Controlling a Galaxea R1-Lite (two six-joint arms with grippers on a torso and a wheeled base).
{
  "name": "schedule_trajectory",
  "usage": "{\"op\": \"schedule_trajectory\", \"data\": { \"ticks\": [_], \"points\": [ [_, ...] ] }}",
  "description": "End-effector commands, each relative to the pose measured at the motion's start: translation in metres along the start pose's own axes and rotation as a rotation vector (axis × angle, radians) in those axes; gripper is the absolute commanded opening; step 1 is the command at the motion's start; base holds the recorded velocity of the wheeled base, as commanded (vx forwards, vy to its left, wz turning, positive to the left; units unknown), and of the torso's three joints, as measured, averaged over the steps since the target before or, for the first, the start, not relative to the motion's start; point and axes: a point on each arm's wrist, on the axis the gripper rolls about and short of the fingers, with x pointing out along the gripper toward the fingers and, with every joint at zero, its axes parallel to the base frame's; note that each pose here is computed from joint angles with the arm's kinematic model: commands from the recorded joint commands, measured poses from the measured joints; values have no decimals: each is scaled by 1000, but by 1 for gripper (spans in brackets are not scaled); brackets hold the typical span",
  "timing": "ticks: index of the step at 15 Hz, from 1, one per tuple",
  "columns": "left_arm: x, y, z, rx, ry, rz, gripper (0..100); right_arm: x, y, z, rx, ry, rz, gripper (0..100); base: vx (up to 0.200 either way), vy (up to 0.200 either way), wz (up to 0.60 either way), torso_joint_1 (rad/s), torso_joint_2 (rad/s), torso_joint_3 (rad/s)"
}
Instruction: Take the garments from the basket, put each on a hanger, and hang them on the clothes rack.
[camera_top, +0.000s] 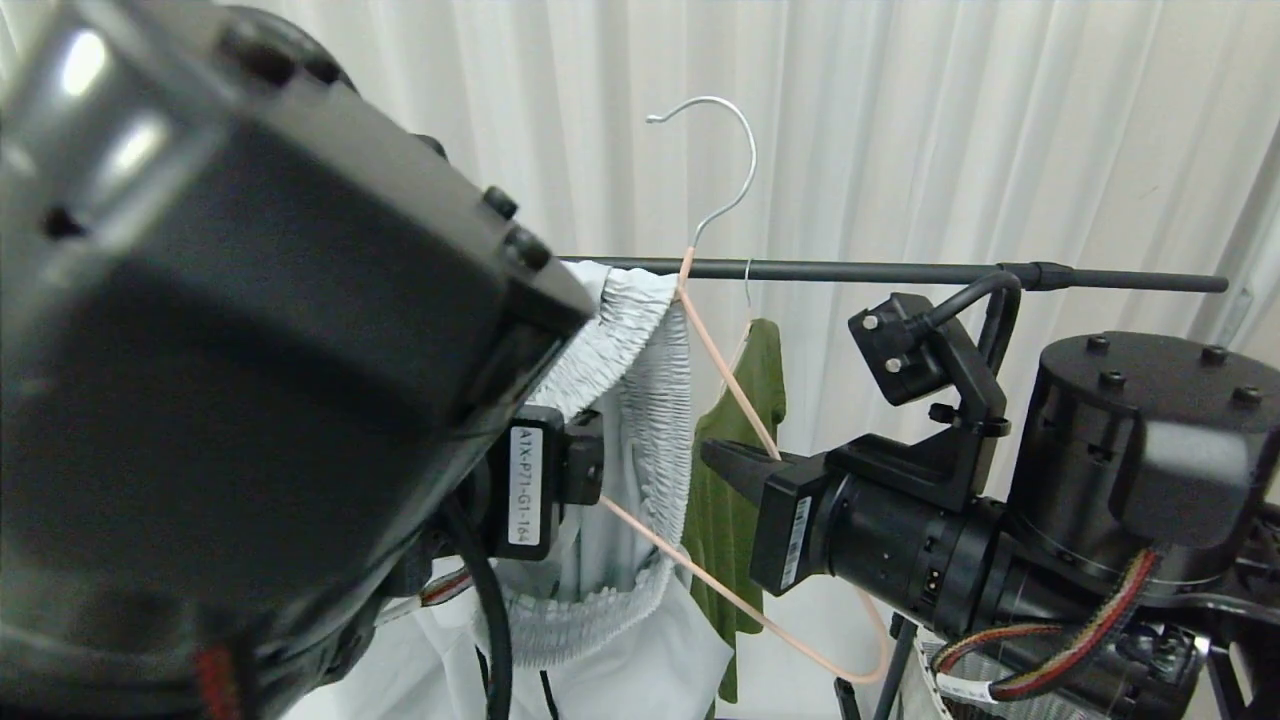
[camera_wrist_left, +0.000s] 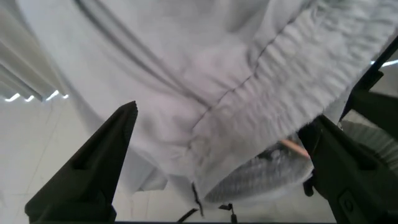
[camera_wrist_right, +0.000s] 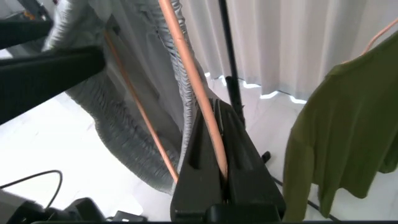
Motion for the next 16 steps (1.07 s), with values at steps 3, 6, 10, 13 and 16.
{"op": "schedule_trajectory", "data": {
  "ticks": [3, 6, 10, 13, 16],
  "points": [
    [-38, 43, -18, 10, -39, -100, 100, -3, -4, -2, -25, 7, -10, 0, 0, 0, 0, 0, 0, 0],
    [-58, 83, -32, 113, -86, -153, 100, -14, -8, -6, -65, 23, -15, 0, 0, 0, 0, 0, 0, 0],
    [-73, 106, -31, 163, -115, -282, 100, -45, -7, -22, -127, 50, 35, 0, 0, 0, 0, 0, 0, 0],
    [-80, 105, -35, 238, -72, -515, 100, -61, -1, -36, -163, 92, 88, 0, 0, 0, 0, 0, 0, 0],
    [-81, 105, -37, 383, -13, -816, 100, -71, 1, -46, -221, 110, 121, 0, 0, 0, 0, 0, 0, 0]
  ]
}}
